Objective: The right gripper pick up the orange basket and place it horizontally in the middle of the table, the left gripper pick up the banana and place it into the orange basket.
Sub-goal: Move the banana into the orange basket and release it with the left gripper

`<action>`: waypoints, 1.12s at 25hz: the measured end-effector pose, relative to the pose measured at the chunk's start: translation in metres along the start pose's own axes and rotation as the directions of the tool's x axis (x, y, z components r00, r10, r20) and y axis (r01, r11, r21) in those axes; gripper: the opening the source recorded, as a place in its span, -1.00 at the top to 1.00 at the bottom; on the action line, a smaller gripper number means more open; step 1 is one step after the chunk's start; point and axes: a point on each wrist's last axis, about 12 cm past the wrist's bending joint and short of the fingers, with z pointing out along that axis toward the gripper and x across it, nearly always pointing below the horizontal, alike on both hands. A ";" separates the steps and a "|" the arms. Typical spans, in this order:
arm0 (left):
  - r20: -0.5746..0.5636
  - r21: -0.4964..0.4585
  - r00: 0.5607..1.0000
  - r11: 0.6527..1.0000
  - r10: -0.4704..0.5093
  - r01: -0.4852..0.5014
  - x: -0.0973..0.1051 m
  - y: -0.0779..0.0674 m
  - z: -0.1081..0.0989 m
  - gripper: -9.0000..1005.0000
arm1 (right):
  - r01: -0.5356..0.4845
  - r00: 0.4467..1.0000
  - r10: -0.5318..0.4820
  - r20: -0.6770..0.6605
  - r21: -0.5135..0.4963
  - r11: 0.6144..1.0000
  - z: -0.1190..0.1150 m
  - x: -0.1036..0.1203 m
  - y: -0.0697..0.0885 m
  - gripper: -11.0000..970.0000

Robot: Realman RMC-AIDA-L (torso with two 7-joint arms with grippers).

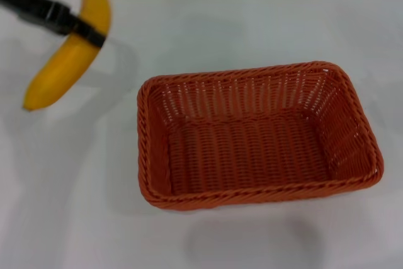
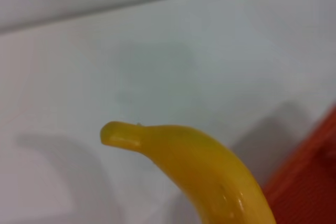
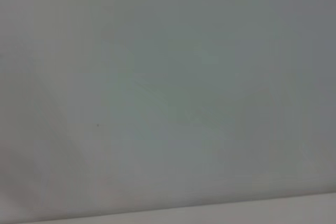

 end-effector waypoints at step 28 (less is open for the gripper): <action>-0.181 0.102 0.884 0.902 0.431 -0.419 -0.081 -0.161 0.154 -0.23 | 0.242 0.962 -0.251 0.106 0.094 0.966 -0.008 -0.053 -0.012 -0.78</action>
